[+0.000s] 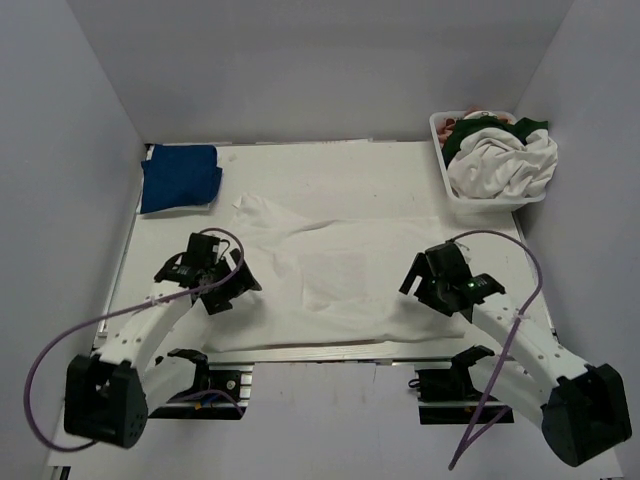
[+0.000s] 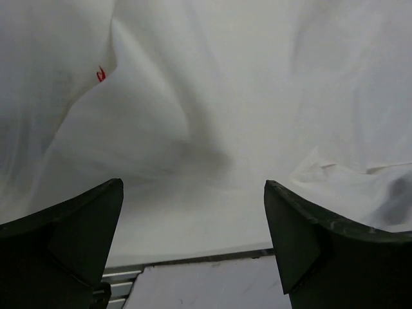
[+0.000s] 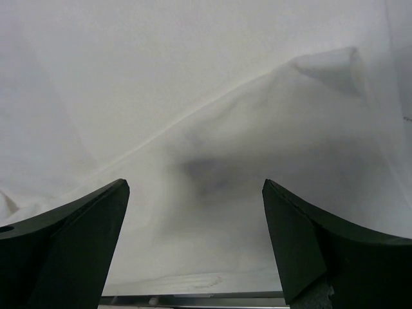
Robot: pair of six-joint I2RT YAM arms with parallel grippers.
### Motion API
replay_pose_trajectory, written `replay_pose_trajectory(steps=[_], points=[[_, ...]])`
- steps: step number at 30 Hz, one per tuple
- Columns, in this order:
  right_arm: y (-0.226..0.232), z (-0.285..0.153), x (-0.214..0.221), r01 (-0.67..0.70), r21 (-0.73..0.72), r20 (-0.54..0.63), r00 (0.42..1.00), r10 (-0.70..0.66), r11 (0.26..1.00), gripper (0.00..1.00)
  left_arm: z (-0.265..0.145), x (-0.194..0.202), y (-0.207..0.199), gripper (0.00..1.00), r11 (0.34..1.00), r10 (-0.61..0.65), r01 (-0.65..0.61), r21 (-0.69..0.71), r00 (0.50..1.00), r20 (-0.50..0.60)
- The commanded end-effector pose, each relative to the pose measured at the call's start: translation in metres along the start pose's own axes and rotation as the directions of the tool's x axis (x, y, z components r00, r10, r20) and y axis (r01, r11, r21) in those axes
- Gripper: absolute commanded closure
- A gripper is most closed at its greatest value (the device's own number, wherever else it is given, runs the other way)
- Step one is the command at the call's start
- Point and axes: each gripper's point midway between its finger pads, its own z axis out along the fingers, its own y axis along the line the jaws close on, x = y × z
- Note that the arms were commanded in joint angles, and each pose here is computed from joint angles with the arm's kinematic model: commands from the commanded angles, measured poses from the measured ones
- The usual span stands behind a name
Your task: Fold and stack the t-shirts
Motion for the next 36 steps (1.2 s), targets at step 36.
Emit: replay_pose_trajectory(steps=[36], points=[[0.096,0.083,-0.202,0.201,0.143,0.166,0.96,-0.224,0.969,0.1,0.148,-0.273,-0.08,0.37,0.913,0.351,-0.327,-0.243,0.934,0.062]])
